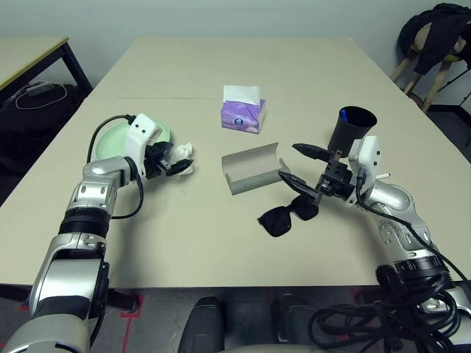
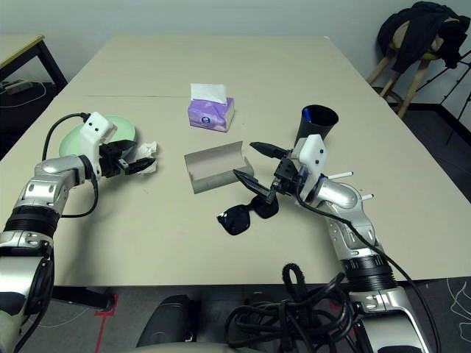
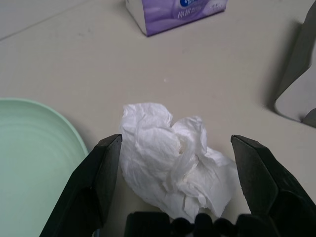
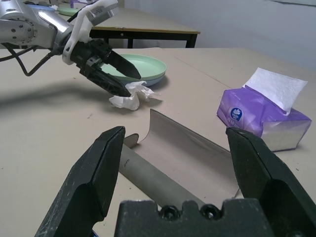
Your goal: Organize and tidy the items on the table.
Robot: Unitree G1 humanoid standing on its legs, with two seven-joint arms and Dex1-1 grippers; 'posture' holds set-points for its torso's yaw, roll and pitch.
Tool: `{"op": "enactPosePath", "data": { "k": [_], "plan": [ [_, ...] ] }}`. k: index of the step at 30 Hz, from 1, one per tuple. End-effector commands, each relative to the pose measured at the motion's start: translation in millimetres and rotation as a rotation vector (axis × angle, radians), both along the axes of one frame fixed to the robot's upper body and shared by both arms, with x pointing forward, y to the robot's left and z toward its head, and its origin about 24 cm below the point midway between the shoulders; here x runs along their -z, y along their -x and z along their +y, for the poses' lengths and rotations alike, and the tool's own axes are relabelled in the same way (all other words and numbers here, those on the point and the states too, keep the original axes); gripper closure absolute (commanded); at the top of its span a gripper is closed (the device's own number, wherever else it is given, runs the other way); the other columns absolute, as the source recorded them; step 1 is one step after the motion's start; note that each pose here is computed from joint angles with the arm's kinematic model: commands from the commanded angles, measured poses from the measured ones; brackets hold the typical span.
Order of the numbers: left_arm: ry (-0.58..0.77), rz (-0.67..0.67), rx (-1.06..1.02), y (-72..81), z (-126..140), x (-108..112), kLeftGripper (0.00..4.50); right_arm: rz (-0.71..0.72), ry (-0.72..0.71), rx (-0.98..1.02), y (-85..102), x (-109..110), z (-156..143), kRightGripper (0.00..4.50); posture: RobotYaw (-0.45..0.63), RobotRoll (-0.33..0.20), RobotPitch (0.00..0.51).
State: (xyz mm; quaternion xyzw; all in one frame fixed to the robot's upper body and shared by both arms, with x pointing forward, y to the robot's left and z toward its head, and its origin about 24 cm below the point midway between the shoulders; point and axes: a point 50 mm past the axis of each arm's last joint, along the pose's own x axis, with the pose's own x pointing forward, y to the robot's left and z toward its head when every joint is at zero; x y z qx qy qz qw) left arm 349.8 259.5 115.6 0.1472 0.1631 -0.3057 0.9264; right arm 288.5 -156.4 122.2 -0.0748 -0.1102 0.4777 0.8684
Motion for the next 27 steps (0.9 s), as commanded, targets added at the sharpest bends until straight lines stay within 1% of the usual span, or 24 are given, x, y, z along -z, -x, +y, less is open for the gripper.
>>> {"op": "enactPosePath", "data": {
  "k": [1, 4, 7, 10, 11, 13, 14, 17, 18, 22, 23, 27],
  "plan": [
    [-0.012, 0.047, -0.008, -0.6, -2, 7, 0.04, -0.005, 0.016, 0.003, 1.1, 0, -1, 0.0, 0.07, 0.0, 0.045],
    [-0.02, 0.078, -0.019, -0.6, -1, 11, 0.04, -0.006, 0.016, 0.004, 1.0, 0, -2, 0.0, 0.07, 0.0, 0.045],
    [-0.076, 0.078, -0.024, -1.0, 1, 14, 0.04, -0.008, 0.015, 0.006, 1.1, 1, -3, 0.0, 0.06, 0.0, 0.044],
    [-0.069, 0.075, -0.03, -1.8, 1, 14, 0.04, -0.007, 0.014, 0.007, 1.7, 2, -2, 0.0, 0.06, 0.0, 0.044],
    [-0.065, 0.065, -0.034, -2.3, 1, 13, 0.2, -0.006, 0.014, 0.007, 1.9, 3, -2, 0.0, 0.06, 0.0, 0.043],
    [-0.064, 0.056, -0.038, -2.8, 2, 11, 0.63, -0.005, 0.013, 0.007, 2.0, 3, -2, 0.0, 0.06, 0.0, 0.044],
    [-0.065, 0.055, -0.035, -2.9, 2, 10, 0.93, -0.005, 0.013, 0.006, 2.1, 3, -2, 0.0, 0.06, 0.0, 0.044],
    [-0.056, 0.042, -0.023, -2.7, 1, 6, 2.18, -0.005, 0.011, 0.005, 1.8, 4, -1, 0.0, 0.07, 0.0, 0.044],
    [-0.039, 0.035, -0.024, -3.1, 0, 4, 2.52, -0.004, 0.011, 0.005, 1.7, 4, -1, 0.0, 0.07, 0.0, 0.044],
    [0.015, 0.014, -0.017, -3.6, -4, -4, 4.16, -0.004, 0.011, 0.003, 1.5, 4, -1, 0.0, 0.07, 0.0, 0.044],
    [0.023, 0.008, -0.011, -3.2, -4, -6, 4.48, -0.004, 0.011, 0.002, 1.4, 4, -1, 0.0, 0.07, 0.0, 0.044],
    [0.032, 0.008, 0.037, 0.2, -9, -15, 4.48, -0.002, 0.013, -0.001, 1.2, 5, -1, 0.0, 0.08, 0.0, 0.045]
  ]
}}
